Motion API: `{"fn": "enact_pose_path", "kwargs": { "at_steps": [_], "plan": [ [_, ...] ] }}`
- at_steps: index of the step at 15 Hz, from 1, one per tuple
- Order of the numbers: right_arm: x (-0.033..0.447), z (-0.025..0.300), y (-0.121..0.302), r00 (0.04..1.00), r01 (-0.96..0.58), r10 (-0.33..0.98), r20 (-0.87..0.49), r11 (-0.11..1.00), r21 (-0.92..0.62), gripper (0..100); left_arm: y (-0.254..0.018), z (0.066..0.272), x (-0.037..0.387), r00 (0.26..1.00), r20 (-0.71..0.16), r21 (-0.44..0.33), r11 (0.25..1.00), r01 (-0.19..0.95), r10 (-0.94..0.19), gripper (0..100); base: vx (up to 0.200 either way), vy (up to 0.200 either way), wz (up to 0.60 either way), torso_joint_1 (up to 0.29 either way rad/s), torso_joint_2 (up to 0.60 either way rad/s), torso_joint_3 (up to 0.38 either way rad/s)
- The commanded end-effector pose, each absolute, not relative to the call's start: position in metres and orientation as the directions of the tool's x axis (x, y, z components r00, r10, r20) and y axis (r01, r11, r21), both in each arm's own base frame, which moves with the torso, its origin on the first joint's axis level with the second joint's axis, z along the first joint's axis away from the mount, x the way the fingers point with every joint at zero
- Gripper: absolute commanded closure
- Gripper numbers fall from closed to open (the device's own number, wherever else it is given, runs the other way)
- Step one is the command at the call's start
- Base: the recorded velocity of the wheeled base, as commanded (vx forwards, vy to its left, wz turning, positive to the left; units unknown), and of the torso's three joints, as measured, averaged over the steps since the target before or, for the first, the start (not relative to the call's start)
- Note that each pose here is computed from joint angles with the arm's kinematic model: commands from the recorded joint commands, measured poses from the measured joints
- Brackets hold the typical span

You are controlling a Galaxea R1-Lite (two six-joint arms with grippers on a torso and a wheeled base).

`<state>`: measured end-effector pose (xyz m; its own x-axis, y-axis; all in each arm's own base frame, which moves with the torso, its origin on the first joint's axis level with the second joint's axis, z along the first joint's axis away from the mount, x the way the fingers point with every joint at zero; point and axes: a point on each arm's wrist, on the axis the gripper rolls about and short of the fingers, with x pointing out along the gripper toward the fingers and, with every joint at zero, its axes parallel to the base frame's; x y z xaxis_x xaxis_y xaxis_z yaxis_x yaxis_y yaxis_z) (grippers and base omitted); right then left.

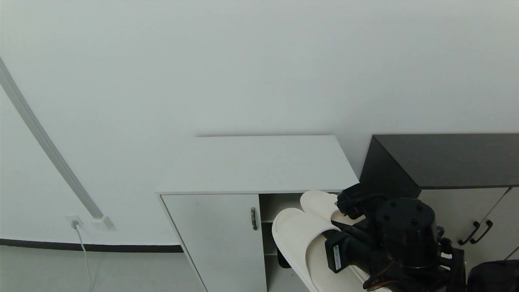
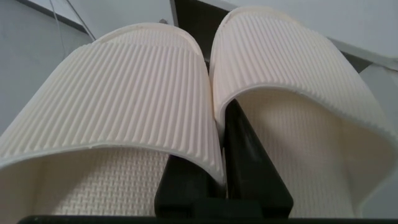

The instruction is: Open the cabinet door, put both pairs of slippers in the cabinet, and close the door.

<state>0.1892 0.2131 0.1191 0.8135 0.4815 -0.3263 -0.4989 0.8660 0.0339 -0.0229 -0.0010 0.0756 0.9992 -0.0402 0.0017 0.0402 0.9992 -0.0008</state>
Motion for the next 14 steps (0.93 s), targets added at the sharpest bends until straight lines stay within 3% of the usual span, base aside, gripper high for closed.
{"fn": "enact_pose_path", "kwargs": {
  "at_steps": [1, 14],
  "plan": [
    [0.1883, 0.1174, 0.213, 0.811, -0.5, 0.481, -0.333, 0.865, 0.031, 100, -0.001, 0.0759, -0.0229, 0.999, 0.002, -0.001, 0.999, 0.04, -0.04, 100, 0.0, 0.0, 0.0, -0.159, 0.36, 0.193],
    [0.1864, 0.1174, 0.2115, 0.811, -0.509, 0.492, -0.317, 0.86, 0.032, 100, -0.001, 0.0755, -0.0228, 0.999, 0.0, -0.002, 0.999, 0.04, -0.04, 100, 0.0, 0.0, 0.0, -0.195, 0.46, 0.26]
  ]
}}
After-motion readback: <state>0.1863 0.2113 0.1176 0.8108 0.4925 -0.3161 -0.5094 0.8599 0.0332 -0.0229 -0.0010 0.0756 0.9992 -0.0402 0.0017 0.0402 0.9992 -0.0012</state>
